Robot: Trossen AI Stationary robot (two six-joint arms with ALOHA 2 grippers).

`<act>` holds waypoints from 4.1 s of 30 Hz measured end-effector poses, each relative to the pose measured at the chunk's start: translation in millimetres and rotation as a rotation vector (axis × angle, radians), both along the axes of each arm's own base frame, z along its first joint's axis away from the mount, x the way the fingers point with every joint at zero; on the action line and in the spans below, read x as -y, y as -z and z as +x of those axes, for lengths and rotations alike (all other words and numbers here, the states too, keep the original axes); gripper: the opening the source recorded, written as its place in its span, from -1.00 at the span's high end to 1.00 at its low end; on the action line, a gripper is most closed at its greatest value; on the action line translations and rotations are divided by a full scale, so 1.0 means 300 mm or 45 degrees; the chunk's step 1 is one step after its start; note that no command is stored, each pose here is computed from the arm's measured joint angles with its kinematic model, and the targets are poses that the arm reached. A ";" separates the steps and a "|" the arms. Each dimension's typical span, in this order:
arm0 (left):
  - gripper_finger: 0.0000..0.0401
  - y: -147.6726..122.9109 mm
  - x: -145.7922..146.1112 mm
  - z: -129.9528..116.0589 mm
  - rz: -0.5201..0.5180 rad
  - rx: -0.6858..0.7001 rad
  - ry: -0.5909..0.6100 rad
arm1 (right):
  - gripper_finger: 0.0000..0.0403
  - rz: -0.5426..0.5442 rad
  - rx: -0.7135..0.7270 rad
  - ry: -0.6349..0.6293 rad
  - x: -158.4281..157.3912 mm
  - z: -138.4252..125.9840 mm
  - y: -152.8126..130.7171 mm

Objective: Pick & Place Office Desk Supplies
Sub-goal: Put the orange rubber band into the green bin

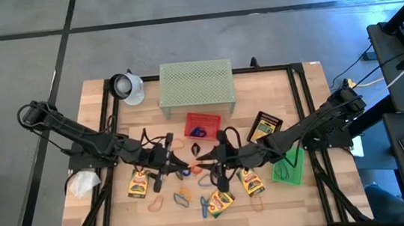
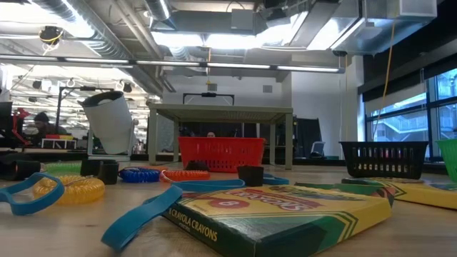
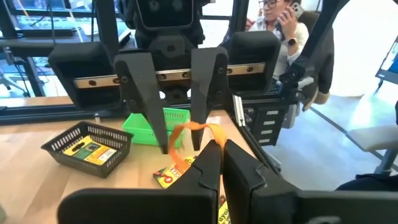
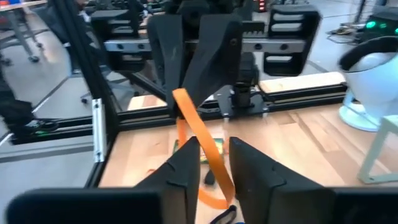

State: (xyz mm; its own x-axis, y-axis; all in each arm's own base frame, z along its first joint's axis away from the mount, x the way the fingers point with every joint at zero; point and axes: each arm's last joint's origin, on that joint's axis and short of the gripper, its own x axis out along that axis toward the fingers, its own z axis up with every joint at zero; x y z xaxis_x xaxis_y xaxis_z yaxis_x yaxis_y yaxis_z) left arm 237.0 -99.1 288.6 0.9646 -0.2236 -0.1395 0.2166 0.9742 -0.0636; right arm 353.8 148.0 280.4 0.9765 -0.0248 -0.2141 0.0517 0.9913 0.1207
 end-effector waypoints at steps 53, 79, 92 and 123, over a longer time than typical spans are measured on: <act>0.54 0.008 -0.109 -0.198 -0.158 -0.432 -0.383 | 1.00 0.158 -0.636 0.450 0.118 -0.321 -0.055; 0.70 0.066 -0.118 -0.242 -0.081 -0.652 -0.514 | 1.00 0.545 -1.265 0.827 -0.052 -0.723 0.225; 0.69 0.065 -0.120 -0.241 -0.060 -0.640 -0.527 | 0.98 0.640 -1.419 0.864 -0.044 -0.733 0.279; 0.70 0.065 -0.118 -0.241 -0.079 -0.643 -0.522 | 0.25 0.739 -1.289 0.914 -0.059 -0.722 0.262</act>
State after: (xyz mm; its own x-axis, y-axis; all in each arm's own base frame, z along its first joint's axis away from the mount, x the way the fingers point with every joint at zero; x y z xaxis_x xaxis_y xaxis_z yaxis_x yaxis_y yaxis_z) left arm 164.7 -63.6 269.0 0.7923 0.1266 -0.5968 -0.2433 0.9627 -0.1188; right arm 137.1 165.6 201.8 0.1989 -0.1169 -0.9730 0.8412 0.5298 0.1083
